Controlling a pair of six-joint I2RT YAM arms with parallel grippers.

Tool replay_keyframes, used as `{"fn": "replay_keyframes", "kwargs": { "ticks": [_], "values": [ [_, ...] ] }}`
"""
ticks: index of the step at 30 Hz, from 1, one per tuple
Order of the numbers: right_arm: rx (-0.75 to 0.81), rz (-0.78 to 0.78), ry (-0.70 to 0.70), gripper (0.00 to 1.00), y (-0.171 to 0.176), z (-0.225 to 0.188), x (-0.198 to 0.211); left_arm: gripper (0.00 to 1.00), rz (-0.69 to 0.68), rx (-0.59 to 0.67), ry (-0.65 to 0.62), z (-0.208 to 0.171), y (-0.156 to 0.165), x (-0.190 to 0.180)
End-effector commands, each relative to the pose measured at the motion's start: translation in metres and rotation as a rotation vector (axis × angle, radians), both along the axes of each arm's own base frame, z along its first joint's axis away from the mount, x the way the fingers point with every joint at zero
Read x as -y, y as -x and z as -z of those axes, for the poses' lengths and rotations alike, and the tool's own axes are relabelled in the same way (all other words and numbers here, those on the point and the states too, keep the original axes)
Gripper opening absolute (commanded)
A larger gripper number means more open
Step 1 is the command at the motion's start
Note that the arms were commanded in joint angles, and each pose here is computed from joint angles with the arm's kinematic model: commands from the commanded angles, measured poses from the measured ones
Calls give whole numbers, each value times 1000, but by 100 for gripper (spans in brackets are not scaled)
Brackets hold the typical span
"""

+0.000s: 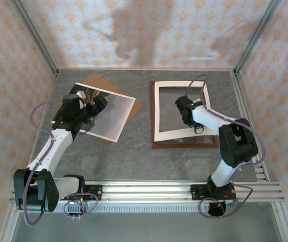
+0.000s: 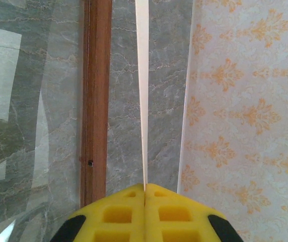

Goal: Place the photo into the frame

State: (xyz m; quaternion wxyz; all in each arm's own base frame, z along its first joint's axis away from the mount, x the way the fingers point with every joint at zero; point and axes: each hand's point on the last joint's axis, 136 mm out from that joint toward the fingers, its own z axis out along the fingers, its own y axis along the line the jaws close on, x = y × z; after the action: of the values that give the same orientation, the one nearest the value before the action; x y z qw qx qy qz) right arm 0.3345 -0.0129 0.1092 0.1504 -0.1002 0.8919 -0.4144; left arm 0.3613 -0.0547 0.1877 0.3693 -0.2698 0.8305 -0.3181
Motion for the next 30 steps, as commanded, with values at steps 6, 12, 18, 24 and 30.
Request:
{"fn": "replay_keyframes", "kwargs": {
  "ticks": [6,12,18,24,30],
  "values": [
    [-19,-18,43,5,9,-5,6,100,15,33,16,-8,-7,5],
    [-41,-54,63,6,16,-4,2,100,18,33,15,-7,-8,8],
    [-37,-71,68,6,11,-2,-1,100,31,26,14,-4,-10,14],
    [-31,-83,103,6,-10,4,-4,99,35,22,12,-4,-9,16],
    [-26,-66,117,8,-21,3,4,100,32,25,5,-6,-8,15]
  ]
}}
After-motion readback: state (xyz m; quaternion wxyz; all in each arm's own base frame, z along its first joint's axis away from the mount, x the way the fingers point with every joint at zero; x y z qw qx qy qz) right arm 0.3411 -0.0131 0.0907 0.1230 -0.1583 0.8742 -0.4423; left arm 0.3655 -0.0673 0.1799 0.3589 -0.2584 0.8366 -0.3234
